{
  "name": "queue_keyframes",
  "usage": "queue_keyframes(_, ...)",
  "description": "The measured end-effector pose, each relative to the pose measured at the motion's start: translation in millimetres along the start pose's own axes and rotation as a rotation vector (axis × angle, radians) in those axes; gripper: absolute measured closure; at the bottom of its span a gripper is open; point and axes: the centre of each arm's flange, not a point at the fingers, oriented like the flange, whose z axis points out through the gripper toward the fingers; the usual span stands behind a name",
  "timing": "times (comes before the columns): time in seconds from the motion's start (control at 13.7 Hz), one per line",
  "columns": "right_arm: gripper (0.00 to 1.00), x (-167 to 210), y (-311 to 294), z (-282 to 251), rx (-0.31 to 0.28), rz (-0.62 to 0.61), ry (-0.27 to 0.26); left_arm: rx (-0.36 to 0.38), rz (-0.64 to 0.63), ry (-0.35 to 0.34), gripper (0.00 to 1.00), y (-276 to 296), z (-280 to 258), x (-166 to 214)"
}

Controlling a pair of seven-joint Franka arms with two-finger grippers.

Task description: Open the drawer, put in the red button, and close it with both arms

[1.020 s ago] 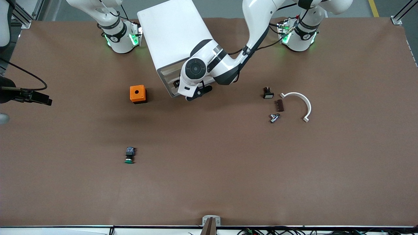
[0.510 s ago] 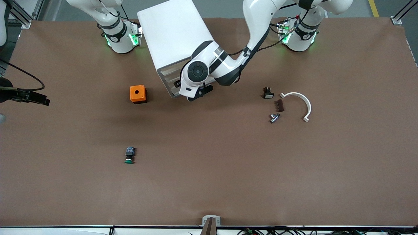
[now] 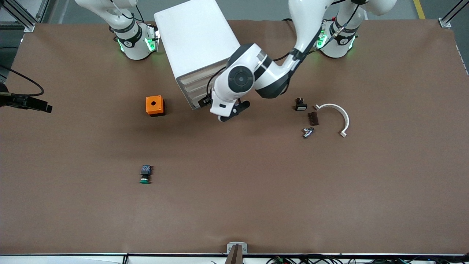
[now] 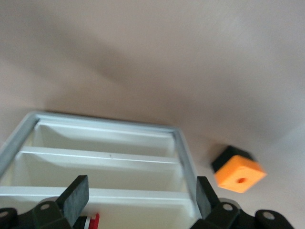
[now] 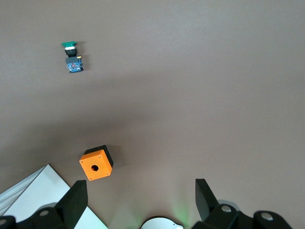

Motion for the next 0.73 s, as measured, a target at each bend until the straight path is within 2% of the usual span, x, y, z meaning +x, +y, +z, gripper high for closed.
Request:
queue_keyframes(0.44,0.0,-20,-1,-27,0.008,-0.039,0.053,0.027,0.175,0.067,0.0,-73,-201,46)
queue_keyframes(0.58,0.0,-22,-5,-31,0.009,-0.049,0.072,0.023,0.257,0.086,0.0,-115,-261,77)
queue_keyframes(0.73,0.0,-25,-7,-34,0.009,-0.075,0.095,0.052,0.348,0.1,0.0,-165,-312,110)
